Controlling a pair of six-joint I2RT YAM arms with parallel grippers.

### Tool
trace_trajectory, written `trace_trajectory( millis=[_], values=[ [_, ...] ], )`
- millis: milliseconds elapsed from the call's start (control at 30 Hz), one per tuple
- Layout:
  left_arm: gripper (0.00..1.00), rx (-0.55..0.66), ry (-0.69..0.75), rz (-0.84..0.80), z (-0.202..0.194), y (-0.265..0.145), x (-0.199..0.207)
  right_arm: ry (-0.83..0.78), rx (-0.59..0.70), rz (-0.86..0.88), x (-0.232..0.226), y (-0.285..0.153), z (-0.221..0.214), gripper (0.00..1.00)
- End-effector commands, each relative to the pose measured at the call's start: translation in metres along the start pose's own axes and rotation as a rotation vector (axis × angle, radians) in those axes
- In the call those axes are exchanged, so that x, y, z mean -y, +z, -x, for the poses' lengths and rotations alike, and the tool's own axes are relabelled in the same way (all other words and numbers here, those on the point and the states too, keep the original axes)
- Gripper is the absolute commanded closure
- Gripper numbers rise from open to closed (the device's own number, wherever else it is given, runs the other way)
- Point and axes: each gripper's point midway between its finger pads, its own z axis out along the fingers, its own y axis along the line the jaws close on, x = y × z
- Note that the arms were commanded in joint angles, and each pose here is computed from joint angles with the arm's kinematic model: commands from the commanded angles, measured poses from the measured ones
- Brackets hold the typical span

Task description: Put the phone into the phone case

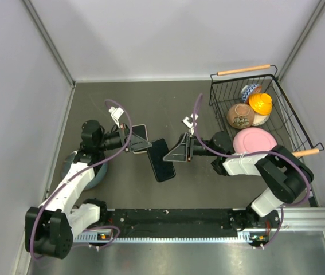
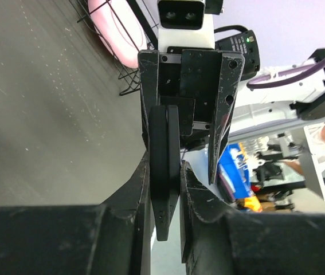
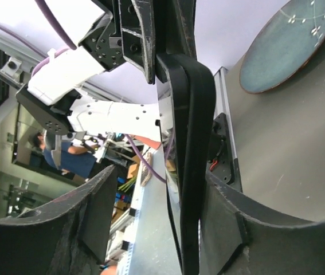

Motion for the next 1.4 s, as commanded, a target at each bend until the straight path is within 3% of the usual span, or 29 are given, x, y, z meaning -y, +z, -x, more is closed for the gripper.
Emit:
trace_trajectory(
  millis=[0, 67, 100, 133, 200, 300, 333, 367, 467, 1000, 1100, 1200, 1233, 1333, 1367],
  values=[
    [1.0, -0.071, 0.109, -0.014, -0.003, -0.001, 0.005, -0.203, 0.099, 0.096, -0.032, 0.006, 0.037, 0.53],
    [0.98, -0.069, 0.112, -0.033, -0.001, 0.0, 0.01, -0.211, 0.108, 0.099, -0.032, 0.007, 0.043, 0.74],
    [0.9, -0.067, 0.108, -0.04, 0.0, 0.0, 0.013, -0.226, 0.113, 0.118, -0.035, 0.007, 0.044, 0.88],
    [0.71, -0.061, 0.117, -0.052, 0.002, 0.0, 0.016, -0.213, 0.116, 0.129, -0.038, 0.006, 0.045, 0.91],
    [0.64, -0.041, 0.096, -0.067, 0.005, -0.001, 0.024, -0.216, 0.123, 0.168, -0.045, 0.003, 0.047, 0.96],
    [0.55, 0.032, 0.051, -0.106, 0.012, -0.002, 0.036, -0.227, 0.127, 0.188, -0.049, 0.0, 0.046, 0.97],
    [0.53, 0.047, -0.075, -0.113, 0.008, -0.003, 0.034, -0.225, 0.126, 0.188, -0.049, 0.0, 0.044, 0.97],
    [0.53, 0.084, 0.004, -0.185, 0.013, -0.005, 0.05, -0.23, 0.125, 0.191, -0.05, -0.001, 0.044, 0.97],
    [0.52, 0.114, -0.077, -0.221, 0.013, -0.007, 0.051, -0.231, 0.126, 0.19, -0.05, -0.002, 0.043, 0.93],
    [0.51, 0.181, -0.134, -0.093, 0.022, -0.003, 0.031, -0.219, 0.1, 0.198, -0.049, -0.008, 0.031, 0.89],
    [0.53, 0.181, -0.122, -0.08, 0.022, -0.002, 0.028, -0.217, 0.1, 0.195, -0.049, -0.009, 0.03, 0.89],
    [0.62, 0.183, -0.118, -0.058, 0.022, -0.002, 0.023, -0.207, 0.097, 0.191, -0.047, -0.009, 0.029, 0.9],
    [0.67, 0.181, -0.108, -0.056, 0.022, -0.001, 0.022, -0.207, 0.093, 0.194, -0.048, -0.008, 0.028, 0.89],
    [1.0, 0.168, -0.092, -0.047, 0.021, 0.0, 0.018, -0.202, 0.092, 0.192, -0.046, -0.008, 0.028, 0.87],
    [1.0, 0.156, -0.094, -0.044, 0.019, 0.001, 0.017, -0.201, 0.092, 0.191, -0.046, -0.008, 0.028, 0.79]
  ],
)
